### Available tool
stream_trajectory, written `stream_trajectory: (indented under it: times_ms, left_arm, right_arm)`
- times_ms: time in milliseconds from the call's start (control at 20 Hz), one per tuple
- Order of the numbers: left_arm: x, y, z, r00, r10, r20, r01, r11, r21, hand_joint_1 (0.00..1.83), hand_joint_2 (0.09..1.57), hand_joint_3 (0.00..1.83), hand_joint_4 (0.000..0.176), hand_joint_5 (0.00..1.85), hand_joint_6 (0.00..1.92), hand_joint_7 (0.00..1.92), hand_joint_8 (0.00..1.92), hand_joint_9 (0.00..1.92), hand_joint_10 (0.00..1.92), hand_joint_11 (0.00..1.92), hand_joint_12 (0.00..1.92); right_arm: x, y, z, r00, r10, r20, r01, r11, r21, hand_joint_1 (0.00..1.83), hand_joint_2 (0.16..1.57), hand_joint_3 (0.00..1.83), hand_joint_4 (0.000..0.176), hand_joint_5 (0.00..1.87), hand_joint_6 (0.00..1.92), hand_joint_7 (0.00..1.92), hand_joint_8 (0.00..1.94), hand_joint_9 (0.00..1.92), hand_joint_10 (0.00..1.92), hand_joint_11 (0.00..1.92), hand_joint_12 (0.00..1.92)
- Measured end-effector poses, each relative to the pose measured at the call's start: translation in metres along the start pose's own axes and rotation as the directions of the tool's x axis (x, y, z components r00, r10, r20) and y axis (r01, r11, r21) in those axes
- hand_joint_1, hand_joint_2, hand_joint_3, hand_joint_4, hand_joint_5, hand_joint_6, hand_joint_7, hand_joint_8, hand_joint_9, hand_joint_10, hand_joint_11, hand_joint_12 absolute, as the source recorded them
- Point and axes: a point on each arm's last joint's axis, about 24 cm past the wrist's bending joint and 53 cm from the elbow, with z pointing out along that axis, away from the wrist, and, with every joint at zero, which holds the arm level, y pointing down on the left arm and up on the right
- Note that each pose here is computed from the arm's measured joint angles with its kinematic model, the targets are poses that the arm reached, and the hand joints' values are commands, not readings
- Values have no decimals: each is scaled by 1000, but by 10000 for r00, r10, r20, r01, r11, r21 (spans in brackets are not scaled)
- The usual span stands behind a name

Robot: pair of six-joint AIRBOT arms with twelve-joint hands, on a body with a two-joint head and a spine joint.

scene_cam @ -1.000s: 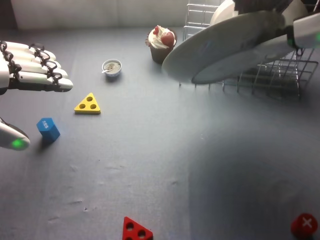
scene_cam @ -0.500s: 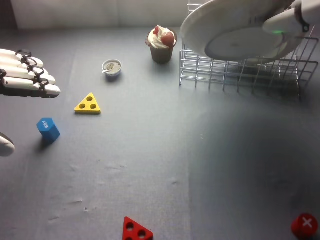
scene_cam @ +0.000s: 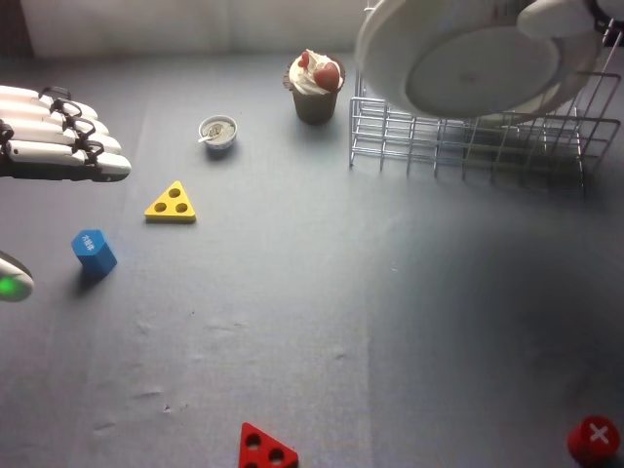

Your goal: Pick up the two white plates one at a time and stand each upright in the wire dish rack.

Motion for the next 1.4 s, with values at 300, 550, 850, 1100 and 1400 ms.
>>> stream_trajectory:
  times_ms: [300,550,850,1100,1400]
  left_arm:
    - [4,-7,2,9999,-151,-40,152,9996,249,0,1055,2,0,178,4,203,6,204,7,174,16]
    - [3,-14,4,9996,-263,56,260,9985,491,0,1053,0,0,134,0,155,0,153,0,135,0]
    - [-6,-18,4,9978,-507,416,477,9963,711,0,1060,2,0,147,4,165,5,166,7,154,11]
    - [3,-33,7,9991,-411,115,395,9923,1171,0,1056,0,0,128,0,146,0,149,0,139,4]
    - [13,-39,17,9985,-542,-75,547,9913,1195,0,1058,0,0,167,12,193,14,194,14,174,18]
  right_arm:
    - [-18,-6,4,9988,366,327,-376,9988,314,1493,1052,0,0,984,908,1074,550,1111,750,1013,1347]
    - [-27,-4,10,9963,692,501,-706,9971,267,1493,1051,1,0,983,881,1035,629,1121,744,1041,1316]
    - [-37,-13,15,9943,804,696,-839,9952,494,1491,1067,0,0,937,944,998,689,1083,817,1018,1358]
    - [-26,-26,24,9953,825,499,-863,9929,814,1489,1077,1,0,899,1028,994,707,1045,857,1006,1364]
    - [-28,-46,29,9958,714,568,-771,9914,1055,1492,1086,1,0,841,1068,965,793,1074,833,961,1404]
